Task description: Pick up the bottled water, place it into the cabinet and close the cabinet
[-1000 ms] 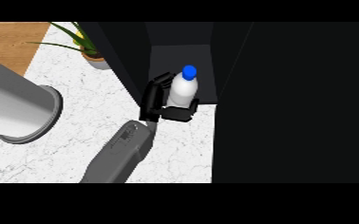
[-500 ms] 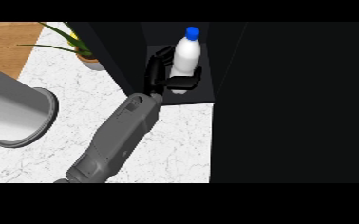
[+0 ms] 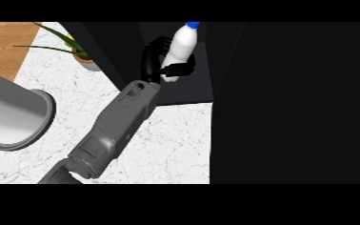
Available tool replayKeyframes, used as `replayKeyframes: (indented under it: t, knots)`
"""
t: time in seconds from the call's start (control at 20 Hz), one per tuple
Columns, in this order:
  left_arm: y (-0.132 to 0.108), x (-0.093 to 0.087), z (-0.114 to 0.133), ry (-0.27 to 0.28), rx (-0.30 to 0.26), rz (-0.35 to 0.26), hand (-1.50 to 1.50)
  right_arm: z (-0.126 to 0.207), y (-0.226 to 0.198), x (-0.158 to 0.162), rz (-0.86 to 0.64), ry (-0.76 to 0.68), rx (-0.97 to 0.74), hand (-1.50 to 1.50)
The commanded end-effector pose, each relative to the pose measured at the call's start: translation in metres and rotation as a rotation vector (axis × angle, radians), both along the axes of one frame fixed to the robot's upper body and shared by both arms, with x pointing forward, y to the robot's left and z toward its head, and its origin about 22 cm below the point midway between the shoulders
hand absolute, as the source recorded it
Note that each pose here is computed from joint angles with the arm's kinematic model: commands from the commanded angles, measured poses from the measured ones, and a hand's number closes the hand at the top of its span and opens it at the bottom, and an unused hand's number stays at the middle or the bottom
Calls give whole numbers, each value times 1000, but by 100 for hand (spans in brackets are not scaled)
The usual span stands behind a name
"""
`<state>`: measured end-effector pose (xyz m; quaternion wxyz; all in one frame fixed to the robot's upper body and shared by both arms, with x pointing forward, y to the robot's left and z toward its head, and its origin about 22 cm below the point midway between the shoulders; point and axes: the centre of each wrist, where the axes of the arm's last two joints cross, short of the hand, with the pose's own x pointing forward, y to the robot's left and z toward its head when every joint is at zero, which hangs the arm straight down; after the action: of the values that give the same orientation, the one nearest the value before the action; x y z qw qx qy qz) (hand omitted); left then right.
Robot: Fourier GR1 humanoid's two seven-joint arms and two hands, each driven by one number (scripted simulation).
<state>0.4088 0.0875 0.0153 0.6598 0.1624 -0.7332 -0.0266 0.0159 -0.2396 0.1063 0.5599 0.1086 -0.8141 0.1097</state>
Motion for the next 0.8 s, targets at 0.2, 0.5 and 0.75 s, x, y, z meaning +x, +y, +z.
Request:
replayKeyframes:
  t: [0.2, 0.5, 0.75]
  knots:
    - [13, 19, 15, -9, 187, 126, -150, 20, 1, 0, 25, -10, 85, -150]
    - [-1, 18, 19, -115, 176, 77, -150, 15, 4, 1, 30, -8, 74, -150]
    - [-7, 27, 56, -302, -136, 10, 150, 10, 0, 0, 28, -21, 67, -150]
